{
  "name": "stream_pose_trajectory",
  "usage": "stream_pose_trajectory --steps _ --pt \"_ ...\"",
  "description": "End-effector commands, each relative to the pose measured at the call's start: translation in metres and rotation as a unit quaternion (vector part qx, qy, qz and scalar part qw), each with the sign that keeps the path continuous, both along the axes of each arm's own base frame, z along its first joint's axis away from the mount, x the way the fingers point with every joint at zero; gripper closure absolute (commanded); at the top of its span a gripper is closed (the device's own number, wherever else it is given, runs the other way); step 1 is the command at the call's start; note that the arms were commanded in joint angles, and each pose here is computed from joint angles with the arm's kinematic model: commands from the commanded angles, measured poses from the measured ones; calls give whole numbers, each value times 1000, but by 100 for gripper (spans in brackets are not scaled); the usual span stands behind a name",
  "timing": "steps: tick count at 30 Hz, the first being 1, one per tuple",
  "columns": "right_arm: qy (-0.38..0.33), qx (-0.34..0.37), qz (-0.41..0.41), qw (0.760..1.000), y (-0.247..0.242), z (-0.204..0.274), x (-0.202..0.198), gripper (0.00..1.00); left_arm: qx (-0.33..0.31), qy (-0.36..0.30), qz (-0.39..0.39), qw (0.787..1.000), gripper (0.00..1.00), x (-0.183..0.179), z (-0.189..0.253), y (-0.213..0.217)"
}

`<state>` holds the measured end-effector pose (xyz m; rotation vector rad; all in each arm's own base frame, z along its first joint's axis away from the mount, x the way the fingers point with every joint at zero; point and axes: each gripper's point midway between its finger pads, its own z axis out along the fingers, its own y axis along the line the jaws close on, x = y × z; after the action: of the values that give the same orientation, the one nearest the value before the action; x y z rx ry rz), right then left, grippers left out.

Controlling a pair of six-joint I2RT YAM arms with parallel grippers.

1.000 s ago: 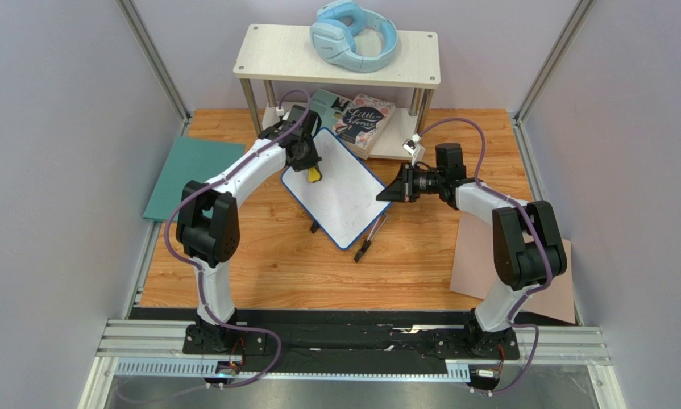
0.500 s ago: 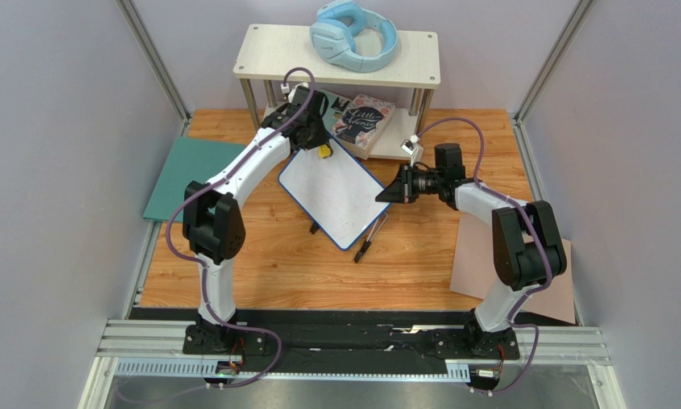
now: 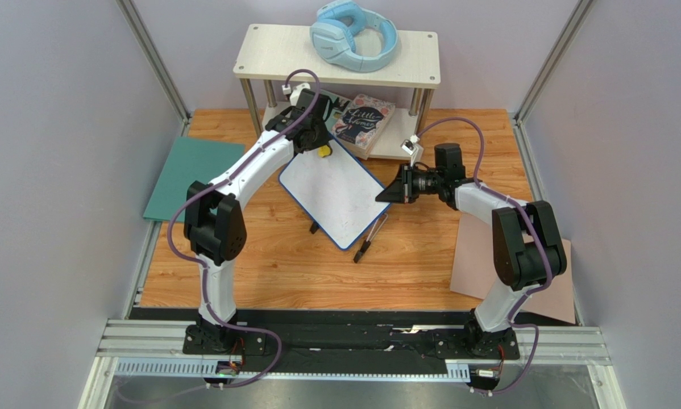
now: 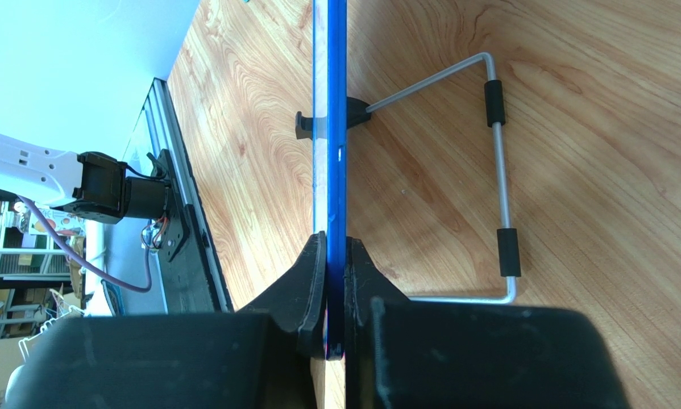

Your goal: Erase the whiteboard

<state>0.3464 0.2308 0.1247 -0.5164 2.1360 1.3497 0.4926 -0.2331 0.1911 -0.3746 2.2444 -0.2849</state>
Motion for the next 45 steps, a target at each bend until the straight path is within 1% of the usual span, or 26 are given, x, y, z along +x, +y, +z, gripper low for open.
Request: stream_pose_trajectory --steps 1,4,7,8,17,19,20,22,23,26,28,35,38,42,45 --pt "-17 -81 -13 996 -3 -45 2 100 -21 -3 -14 1000 100 7 4 -12" --pt "-19 -82 -12 996 -2 -44 2 100 -33 41 -40 998 100 -3 -21 -24" --pt "-17 -82 -13 996 -3 -45 2 100 -40 66 -40 996 100 -18 -40 -28" --pt "-17 -83 -13 996 -3 -45 2 100 -35 79 -41 995 100 -25 -53 -27" --pt "-18 -82 -11 996 -1 -44 1 100 -27 118 -41 992 100 -63 -86 -22" --pt "-19 -82 -11 996 -1 -44 1 100 -29 120 -40 991 100 -69 -87 -20" --pt "-20 -83 -11 996 -1 -44 2 100 -26 131 -40 990 100 -76 -95 -17" --pt "-20 -83 -10 996 -1 -45 1 100 -26 134 -38 990 100 -85 -98 -14" --pt "-20 -83 -11 996 -1 -44 2 100 -19 147 -34 988 100 -95 -109 -9" --pt "-22 -83 -11 996 0 -42 2 100 -23 135 -17 990 100 -106 -103 3" --pt "-21 -82 -9 996 0 -41 1 100 -21 118 -10 993 100 -107 -95 9" --pt "-33 -86 -2 996 3 -19 -1 100 -7 56 14 998 100 -109 -32 39" --pt "-41 -89 -4 995 4 -5 2 100 2 49 15 999 100 -112 -21 47" --pt "-36 -96 -7 995 4 6 7 100 6 56 15 998 100 -124 -22 54" --pt "-40 -87 -7 995 5 21 7 100 5 55 19 998 100 -136 -23 62"
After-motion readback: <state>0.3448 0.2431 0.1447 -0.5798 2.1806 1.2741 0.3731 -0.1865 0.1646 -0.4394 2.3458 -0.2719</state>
